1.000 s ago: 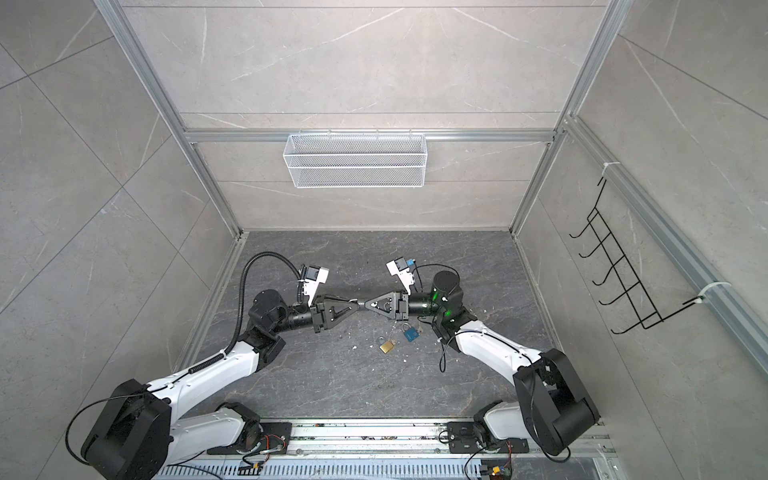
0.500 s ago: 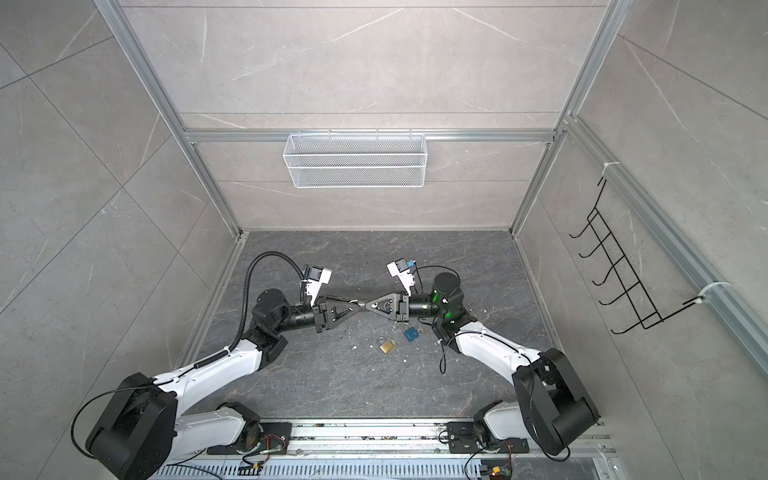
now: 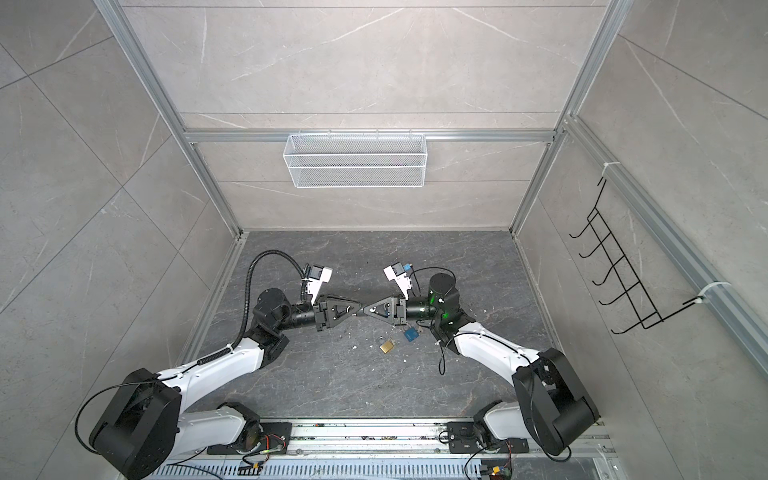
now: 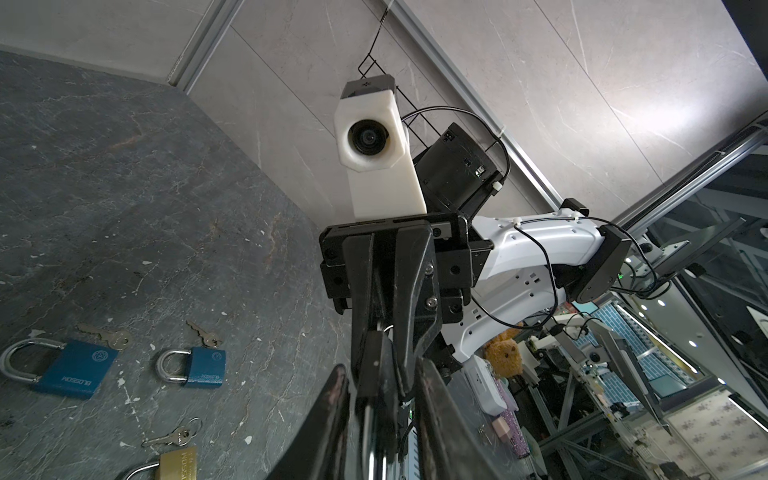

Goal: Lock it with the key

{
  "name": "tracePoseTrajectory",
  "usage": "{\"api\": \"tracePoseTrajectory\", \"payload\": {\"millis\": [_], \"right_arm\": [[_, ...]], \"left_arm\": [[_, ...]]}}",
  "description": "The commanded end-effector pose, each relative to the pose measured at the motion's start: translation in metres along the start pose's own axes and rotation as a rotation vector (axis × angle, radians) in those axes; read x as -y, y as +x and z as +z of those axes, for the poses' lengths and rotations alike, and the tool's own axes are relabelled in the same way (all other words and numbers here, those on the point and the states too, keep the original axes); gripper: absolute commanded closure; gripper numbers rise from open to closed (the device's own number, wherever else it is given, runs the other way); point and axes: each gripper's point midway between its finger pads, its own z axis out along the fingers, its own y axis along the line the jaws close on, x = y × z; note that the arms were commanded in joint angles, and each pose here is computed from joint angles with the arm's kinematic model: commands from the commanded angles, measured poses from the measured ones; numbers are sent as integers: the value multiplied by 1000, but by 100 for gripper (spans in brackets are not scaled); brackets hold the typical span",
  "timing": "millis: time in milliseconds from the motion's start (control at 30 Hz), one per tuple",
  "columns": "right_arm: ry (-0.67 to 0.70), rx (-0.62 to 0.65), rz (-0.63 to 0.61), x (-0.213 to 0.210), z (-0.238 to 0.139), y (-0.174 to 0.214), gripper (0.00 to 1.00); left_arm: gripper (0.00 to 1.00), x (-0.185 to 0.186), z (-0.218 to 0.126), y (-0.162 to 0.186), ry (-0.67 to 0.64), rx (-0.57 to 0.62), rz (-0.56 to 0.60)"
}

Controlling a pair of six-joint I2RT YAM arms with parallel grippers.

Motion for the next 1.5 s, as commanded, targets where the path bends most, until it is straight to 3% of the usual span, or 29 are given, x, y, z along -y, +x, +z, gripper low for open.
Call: {"api": "tracePoseTrajectory", "payload": {"millis": [0, 967, 1333, 1467], "right_arm": [[16, 21, -56, -5, 1, -10, 100], [79, 51, -103, -5, -2, -19, 100], [112, 75, -119, 2, -3, -22, 100], [119, 80, -120, 5, -2, -23, 100]], "left_arm": [[71, 25, 5, -15, 83, 6, 86], [71, 21, 9, -14, 94, 1, 62], [77, 18, 12, -12, 106, -1, 47], [89, 19, 13, -12, 116, -3, 45]]}}
